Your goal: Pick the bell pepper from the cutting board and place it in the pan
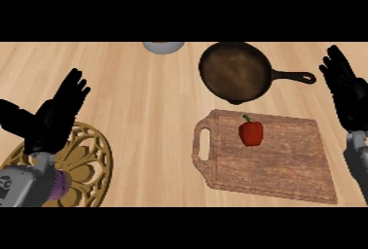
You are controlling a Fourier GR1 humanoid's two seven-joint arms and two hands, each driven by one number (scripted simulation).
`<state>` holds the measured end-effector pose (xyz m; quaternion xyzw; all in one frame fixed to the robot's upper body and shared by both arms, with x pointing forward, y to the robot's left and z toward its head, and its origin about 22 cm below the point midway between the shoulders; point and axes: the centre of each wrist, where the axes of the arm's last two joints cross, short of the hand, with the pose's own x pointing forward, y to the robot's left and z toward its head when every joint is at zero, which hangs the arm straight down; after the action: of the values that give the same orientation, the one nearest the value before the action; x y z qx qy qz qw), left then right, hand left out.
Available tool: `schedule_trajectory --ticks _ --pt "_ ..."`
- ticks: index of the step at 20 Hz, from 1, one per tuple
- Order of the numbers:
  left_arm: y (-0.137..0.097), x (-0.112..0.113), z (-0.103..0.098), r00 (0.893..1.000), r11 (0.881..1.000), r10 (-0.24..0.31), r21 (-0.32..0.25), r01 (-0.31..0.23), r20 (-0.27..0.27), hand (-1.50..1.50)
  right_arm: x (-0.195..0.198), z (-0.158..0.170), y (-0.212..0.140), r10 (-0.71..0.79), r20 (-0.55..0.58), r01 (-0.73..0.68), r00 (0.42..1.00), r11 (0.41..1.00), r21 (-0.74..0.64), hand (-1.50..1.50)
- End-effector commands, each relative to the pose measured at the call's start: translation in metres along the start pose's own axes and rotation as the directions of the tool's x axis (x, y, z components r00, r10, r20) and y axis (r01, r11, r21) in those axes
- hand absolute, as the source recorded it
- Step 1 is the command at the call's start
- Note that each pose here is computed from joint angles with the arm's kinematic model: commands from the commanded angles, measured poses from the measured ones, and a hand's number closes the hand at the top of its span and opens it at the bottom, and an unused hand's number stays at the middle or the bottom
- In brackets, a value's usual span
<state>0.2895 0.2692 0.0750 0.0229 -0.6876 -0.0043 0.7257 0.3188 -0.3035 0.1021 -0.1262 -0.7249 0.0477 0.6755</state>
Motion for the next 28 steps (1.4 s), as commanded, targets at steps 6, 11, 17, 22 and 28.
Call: schedule_trajectory --ticks 6,11,17,22,28 --pt "-0.008 -0.004 0.006 0.952 0.941 -0.293 -0.148 0.304 0.092 0.0 -0.048 -0.019 -0.025 -0.023 -0.404 -0.054 0.914 0.983 -0.177 -1.5" --pt "-0.019 -0.011 0.011 0.97 0.953 -0.241 -0.182 0.242 0.029 0.0 -0.098 0.02 -0.002 0.365 -0.454 -0.517 0.813 0.811 -0.274 1.5" --pt "-0.011 -0.024 0.017 0.967 0.952 -0.254 -0.168 0.255 0.026 0.0 -0.089 0.056 0.051 0.39 -0.475 -0.494 0.789 0.862 -0.114 -1.5" --pt "-0.021 -0.02 0.01 0.968 0.95 -0.25 -0.185 0.25 0.027 0.0 -0.053 0.023 0.022 0.621 -0.556 -0.685 0.552 0.718 0.123 -1.5" --pt "-0.025 -0.018 0.016 0.971 0.948 -0.237 -0.21 0.24 0.041 0.0 -0.011 -0.016 0.023 0.732 -0.585 -0.615 0.349 0.65 0.447 -1.5"
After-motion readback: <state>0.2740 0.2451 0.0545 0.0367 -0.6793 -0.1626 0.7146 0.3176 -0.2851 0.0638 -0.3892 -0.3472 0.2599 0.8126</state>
